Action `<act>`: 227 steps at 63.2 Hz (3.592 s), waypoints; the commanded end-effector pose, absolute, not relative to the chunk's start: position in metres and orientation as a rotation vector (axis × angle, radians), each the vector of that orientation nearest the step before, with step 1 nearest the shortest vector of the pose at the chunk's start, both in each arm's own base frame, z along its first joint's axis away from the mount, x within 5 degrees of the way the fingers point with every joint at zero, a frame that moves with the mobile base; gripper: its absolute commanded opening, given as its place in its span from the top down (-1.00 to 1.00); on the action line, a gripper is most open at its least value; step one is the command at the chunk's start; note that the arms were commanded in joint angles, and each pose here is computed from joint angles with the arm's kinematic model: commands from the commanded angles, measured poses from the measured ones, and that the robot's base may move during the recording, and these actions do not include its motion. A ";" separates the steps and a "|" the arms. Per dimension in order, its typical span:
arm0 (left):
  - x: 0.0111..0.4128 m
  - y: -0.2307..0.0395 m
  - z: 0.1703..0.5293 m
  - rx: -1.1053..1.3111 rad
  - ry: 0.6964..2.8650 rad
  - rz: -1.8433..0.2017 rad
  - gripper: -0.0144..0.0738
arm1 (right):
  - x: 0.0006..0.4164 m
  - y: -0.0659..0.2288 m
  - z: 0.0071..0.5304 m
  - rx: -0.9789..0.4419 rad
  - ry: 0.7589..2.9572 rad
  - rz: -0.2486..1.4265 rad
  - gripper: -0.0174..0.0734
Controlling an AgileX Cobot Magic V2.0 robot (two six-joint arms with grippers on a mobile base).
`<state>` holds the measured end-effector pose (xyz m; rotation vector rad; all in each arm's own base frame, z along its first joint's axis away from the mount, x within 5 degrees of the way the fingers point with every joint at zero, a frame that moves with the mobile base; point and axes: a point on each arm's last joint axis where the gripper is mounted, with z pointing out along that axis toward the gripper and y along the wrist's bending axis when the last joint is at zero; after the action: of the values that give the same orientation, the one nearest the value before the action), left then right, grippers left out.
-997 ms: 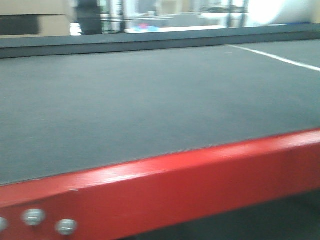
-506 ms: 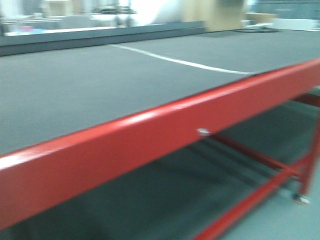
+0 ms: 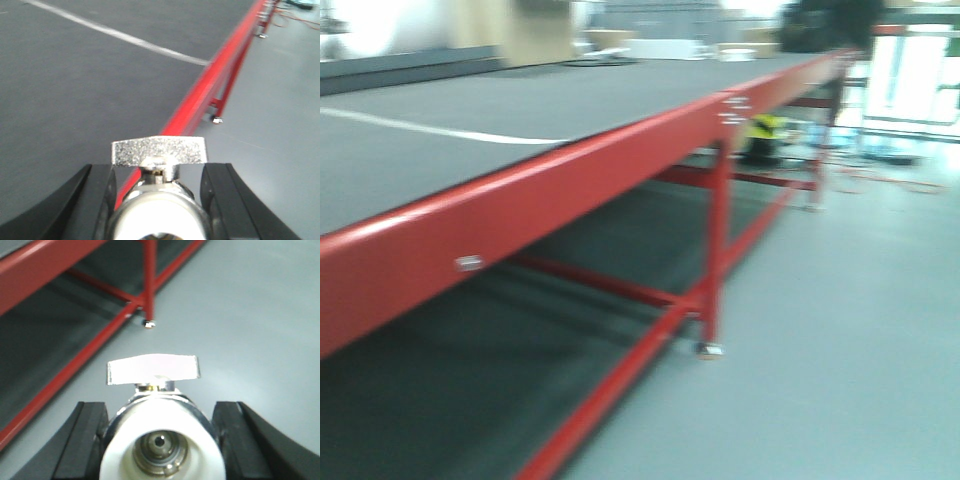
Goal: Place valve from conveyor to right shelf box
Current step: 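Drive the base away from the conveyor toward the steel shelf, then drive up to the shelf and stop facing the blue bins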
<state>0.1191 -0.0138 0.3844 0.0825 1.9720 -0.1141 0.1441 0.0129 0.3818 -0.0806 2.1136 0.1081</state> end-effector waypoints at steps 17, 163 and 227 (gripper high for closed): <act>0.119 -0.015 0.392 0.077 1.902 -0.131 0.93 | 0.144 0.012 0.392 -0.078 2.026 0.092 0.98; 0.119 -0.015 0.392 0.077 1.899 -0.131 0.93 | 0.144 0.012 0.392 -0.078 2.026 0.092 0.98; 0.120 -0.015 0.395 0.074 1.873 -0.130 0.93 | 0.144 0.012 0.392 -0.078 2.026 0.092 0.98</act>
<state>0.1203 -0.0139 0.3875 0.0780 1.9360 -0.1180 0.1442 0.0126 0.3819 -0.0823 2.1116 0.1012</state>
